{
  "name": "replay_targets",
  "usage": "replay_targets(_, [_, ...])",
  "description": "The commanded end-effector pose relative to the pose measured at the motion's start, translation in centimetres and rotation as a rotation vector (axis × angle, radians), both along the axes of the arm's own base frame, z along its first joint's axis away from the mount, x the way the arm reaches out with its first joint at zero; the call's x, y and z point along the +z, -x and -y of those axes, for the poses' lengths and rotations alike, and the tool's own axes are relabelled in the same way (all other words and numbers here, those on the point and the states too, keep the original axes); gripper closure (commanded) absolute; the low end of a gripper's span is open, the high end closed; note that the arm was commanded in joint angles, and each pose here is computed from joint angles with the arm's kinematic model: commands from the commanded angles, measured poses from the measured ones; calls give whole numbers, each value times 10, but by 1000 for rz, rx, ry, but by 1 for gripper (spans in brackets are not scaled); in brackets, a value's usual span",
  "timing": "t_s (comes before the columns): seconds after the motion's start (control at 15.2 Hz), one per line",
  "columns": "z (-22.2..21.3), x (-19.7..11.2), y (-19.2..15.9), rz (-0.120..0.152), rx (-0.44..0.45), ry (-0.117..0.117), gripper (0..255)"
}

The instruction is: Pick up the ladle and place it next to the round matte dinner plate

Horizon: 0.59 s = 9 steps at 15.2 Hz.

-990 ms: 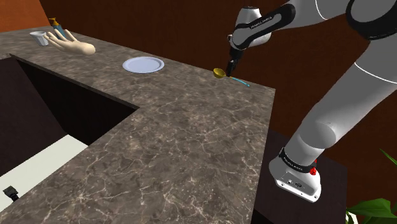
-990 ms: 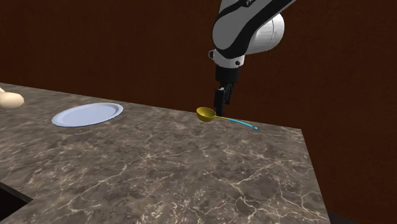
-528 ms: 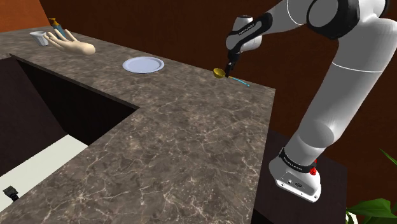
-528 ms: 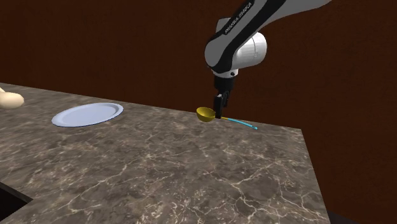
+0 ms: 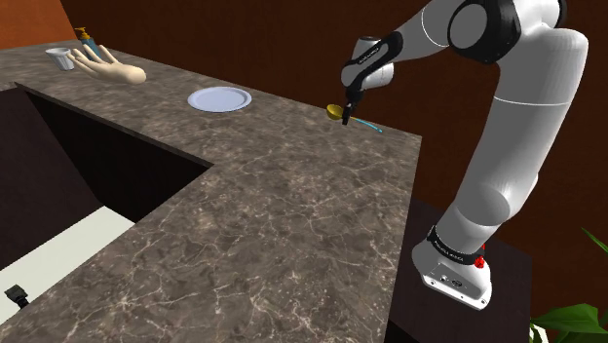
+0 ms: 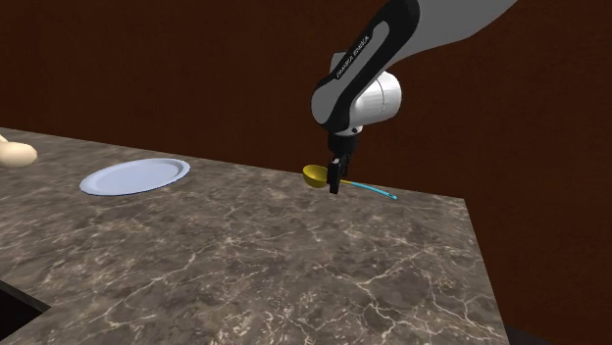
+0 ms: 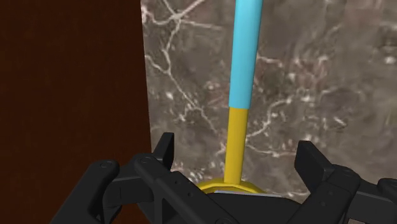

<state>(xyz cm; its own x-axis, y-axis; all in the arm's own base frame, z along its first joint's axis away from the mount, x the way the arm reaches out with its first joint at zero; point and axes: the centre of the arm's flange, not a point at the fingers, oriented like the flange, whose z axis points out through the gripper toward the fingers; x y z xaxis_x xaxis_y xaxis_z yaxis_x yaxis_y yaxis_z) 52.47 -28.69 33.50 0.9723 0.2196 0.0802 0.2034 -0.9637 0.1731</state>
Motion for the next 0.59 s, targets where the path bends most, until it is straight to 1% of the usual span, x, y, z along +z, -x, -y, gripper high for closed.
replay_targets(0.0, [1,-4,-1,0,0,0,0])
replay_targets(0.4, [1,-4,-1,0,0,0,0])
replay_targets(0.46, [1,-4,-1,0,0,0,255])
replay_targets(0.53, [1,-4,-1,0,0,0,255])
